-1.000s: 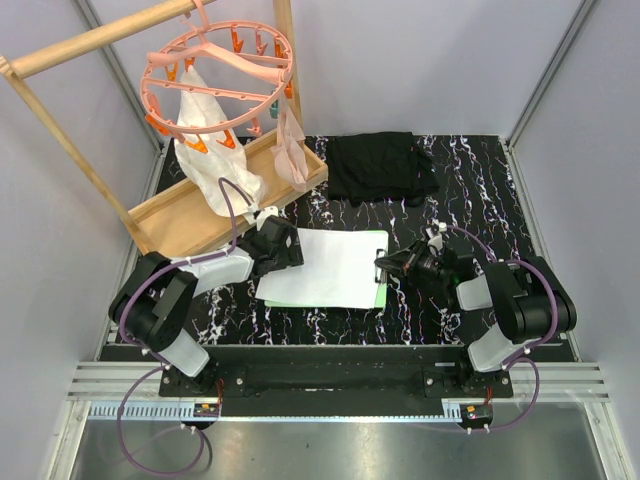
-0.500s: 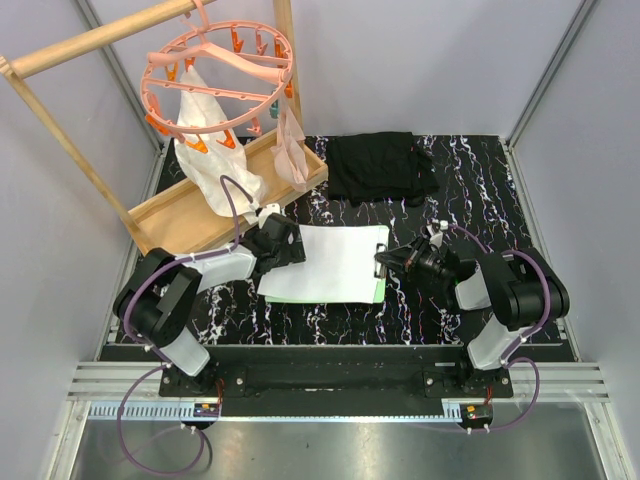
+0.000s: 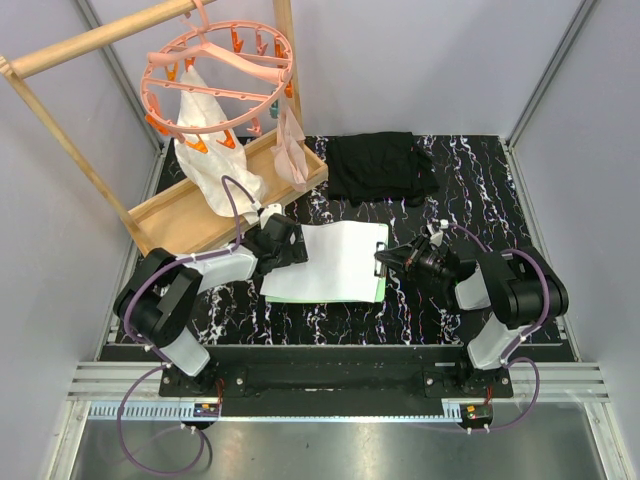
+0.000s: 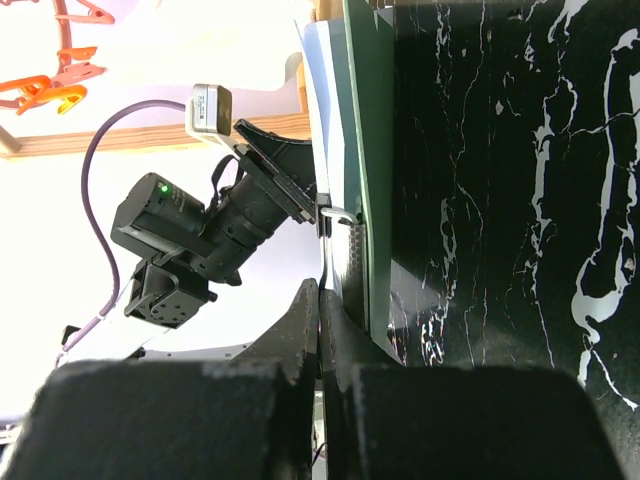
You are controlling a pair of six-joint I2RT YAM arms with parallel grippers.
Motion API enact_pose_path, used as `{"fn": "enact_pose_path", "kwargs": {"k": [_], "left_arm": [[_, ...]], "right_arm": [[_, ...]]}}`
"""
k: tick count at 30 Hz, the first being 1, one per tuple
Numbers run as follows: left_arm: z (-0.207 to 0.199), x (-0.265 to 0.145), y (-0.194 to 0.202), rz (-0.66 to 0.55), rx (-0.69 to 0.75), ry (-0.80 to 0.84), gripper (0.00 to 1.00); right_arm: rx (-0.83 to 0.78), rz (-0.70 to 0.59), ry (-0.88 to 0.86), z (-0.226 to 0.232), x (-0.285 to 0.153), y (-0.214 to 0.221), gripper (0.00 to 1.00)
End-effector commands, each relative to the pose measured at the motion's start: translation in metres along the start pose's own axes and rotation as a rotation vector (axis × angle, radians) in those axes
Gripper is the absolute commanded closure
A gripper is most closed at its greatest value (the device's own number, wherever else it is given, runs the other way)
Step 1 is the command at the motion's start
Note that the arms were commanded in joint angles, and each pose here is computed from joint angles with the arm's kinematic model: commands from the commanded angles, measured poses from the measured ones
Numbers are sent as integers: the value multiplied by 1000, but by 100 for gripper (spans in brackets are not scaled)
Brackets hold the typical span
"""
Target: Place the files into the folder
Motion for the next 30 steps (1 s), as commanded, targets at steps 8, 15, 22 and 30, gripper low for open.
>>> {"fn": "enact_pose_path", "kwargs": {"k": [8, 15, 22, 30], "left_arm": [[5, -8, 41, 209, 2, 23, 1], [7, -23, 37, 165, -20, 66, 1], [5, -28, 31, 148, -17, 102, 1], [14, -29, 27, 152, -26, 75, 1]], "right_arm": [[-65, 32, -81, 9, -1, 1, 100], [-65, 29, -64, 4, -2, 3, 100], [-65, 29, -57, 1, -2, 4, 100], [-76, 24, -46, 3, -3, 4, 100]]}}
Point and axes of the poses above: each gripper's point midway between its finger pads, its own x axis out along the fingers, its own z axis along the line the jaws close on, y = z × x, the point moved 10 cm from there along -x, back along the fingers, and after that the axes turned 1 degree about -x, right-handed, at the moved point
